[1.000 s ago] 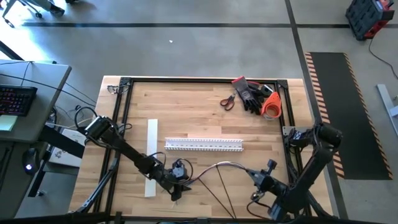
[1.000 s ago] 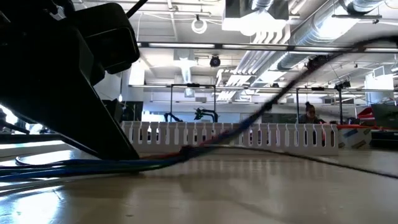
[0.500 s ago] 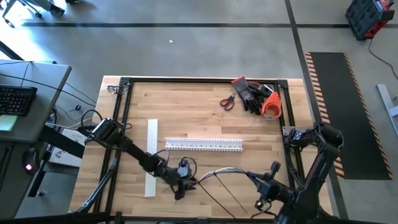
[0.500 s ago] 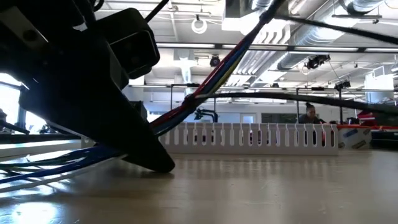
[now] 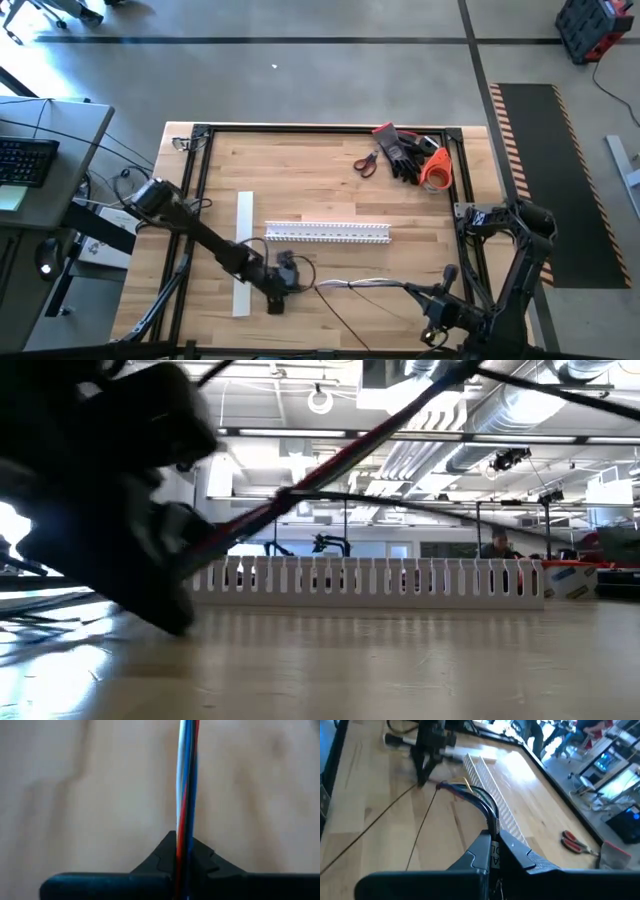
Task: Ziptie cables
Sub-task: Put the cable into the white cable duct
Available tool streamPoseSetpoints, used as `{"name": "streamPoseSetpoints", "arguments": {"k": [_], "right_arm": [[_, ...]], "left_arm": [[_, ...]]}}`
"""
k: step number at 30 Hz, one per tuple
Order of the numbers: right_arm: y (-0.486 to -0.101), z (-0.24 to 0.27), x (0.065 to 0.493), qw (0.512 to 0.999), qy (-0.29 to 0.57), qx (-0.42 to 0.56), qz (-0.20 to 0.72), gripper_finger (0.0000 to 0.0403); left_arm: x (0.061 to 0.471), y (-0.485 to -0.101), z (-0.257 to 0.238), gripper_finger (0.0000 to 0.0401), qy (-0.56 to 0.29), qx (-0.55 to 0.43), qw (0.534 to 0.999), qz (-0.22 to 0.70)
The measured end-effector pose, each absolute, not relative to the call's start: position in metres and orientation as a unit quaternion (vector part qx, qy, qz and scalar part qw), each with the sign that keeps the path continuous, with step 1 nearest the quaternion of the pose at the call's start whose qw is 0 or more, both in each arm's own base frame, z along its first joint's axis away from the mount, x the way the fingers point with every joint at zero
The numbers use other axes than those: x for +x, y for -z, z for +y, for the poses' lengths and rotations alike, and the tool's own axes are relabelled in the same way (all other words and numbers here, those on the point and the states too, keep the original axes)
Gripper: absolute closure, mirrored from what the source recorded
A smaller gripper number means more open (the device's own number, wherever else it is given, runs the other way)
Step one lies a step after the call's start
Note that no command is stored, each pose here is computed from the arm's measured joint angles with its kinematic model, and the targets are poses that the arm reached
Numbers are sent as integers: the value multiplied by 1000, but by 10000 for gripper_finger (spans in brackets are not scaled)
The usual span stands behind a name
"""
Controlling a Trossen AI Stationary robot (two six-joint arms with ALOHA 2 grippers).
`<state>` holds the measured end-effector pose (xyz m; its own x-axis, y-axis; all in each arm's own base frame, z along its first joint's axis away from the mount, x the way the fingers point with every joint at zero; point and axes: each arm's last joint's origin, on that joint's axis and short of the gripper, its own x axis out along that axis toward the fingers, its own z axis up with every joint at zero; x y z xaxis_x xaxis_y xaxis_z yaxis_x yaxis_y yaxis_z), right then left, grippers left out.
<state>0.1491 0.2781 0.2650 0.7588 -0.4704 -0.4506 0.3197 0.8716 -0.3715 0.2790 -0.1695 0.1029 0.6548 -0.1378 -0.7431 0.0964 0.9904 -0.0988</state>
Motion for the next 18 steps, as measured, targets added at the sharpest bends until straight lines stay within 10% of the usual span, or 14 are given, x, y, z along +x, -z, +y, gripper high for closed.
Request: {"name": "streamPoseSetpoints", "arguments": {"k": [18], "right_arm": [[-189,187,201,815,375,-208,390,398]], "left_arm": [[207,-179,-108,401,-145,249,773,565]]}}
